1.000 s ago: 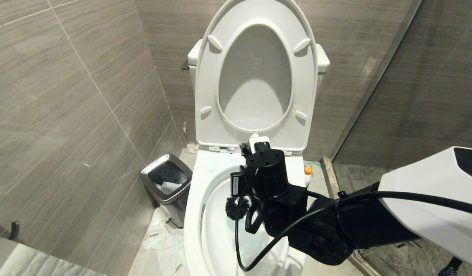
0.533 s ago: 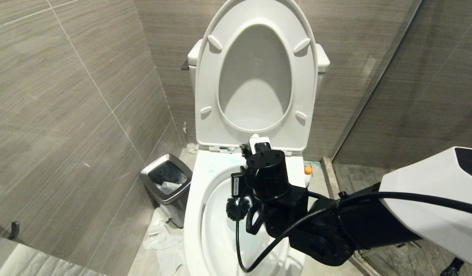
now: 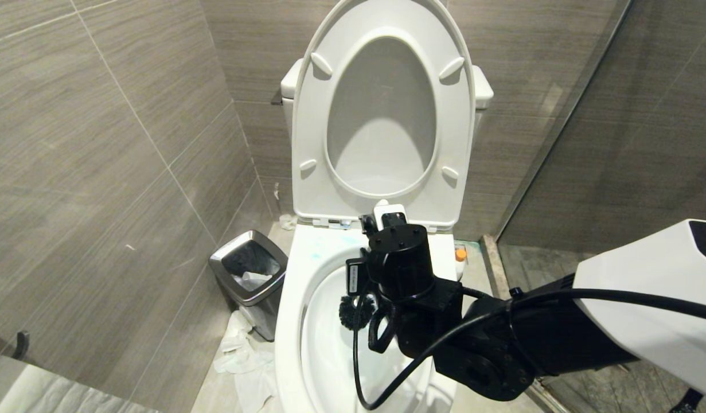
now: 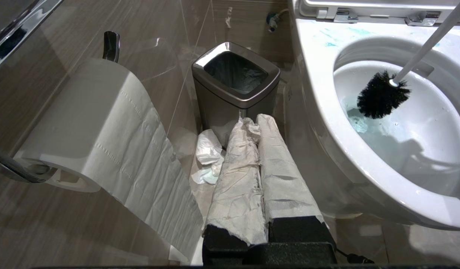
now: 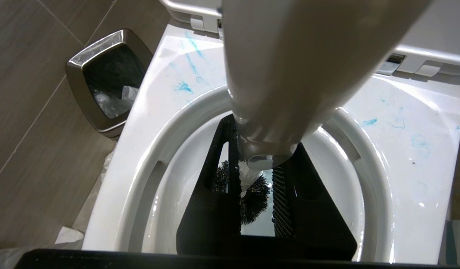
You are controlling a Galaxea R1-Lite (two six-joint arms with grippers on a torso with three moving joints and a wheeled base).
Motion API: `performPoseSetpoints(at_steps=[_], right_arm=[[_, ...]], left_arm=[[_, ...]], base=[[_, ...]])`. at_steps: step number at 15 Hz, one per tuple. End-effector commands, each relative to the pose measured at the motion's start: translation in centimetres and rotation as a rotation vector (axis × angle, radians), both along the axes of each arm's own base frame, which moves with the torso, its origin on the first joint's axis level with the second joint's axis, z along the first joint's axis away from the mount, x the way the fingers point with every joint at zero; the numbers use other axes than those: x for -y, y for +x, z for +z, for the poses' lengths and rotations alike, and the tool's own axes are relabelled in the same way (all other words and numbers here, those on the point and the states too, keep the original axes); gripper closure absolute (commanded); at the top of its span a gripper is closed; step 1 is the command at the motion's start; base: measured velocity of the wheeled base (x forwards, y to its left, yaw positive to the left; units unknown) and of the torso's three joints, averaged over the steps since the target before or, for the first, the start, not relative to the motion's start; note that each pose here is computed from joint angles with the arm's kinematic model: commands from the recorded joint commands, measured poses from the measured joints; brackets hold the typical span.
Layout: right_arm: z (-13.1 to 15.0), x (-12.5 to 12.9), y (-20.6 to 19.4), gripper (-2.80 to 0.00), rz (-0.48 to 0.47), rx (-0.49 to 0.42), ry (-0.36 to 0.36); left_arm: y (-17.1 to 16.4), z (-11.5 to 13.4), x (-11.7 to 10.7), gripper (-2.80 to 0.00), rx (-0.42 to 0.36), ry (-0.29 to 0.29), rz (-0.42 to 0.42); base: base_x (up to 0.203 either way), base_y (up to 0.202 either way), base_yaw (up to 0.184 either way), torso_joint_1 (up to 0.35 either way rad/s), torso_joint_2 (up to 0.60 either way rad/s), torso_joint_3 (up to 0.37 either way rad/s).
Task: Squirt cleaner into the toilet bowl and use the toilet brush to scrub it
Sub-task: Scrub the toilet bowl
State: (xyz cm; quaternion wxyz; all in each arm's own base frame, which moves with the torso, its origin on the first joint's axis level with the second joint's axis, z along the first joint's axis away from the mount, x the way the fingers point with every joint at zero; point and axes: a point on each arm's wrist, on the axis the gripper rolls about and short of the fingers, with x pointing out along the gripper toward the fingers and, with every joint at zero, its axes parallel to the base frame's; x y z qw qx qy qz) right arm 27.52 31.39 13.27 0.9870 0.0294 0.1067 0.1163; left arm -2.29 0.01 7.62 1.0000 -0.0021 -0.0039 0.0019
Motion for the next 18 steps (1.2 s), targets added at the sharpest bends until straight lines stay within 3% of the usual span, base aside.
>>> performPoseSetpoints(at_steps=[1,4,9,18], right_arm=[[0.1,-0.1,-0.1,0.0,0.0,0.004,0.005],[0.5,0.1,-0.3,0.0,0.001,0.009,0.008],[6.1,2.3,-2.8,0.0,0.027,0.102,0.036],[15.9,10.9,-9.5,0.0,0.032,0.174,0.066]], left_arm=[[0.1,-0.2,0.0,0.0,-0.006,0.0,0.001],[0.1,-0.2,0.0,0.0,-0.006,-0.001,0.001],[0.1,-0.2,0.0,0.0,-0.006,-0.002,0.001],[0.1,-0.2,0.0,0.0,-0.008,-0.001,0.001]], base=[[0.0,0.0,0.0,0.0,0.0,0.0],[0.0,0.0,0.0,0.0,0.0,0.0],[0.0,0.0,0.0,0.0,0.0,0.0],[0.0,0.0,0.0,0.0,0.0,0.0]])
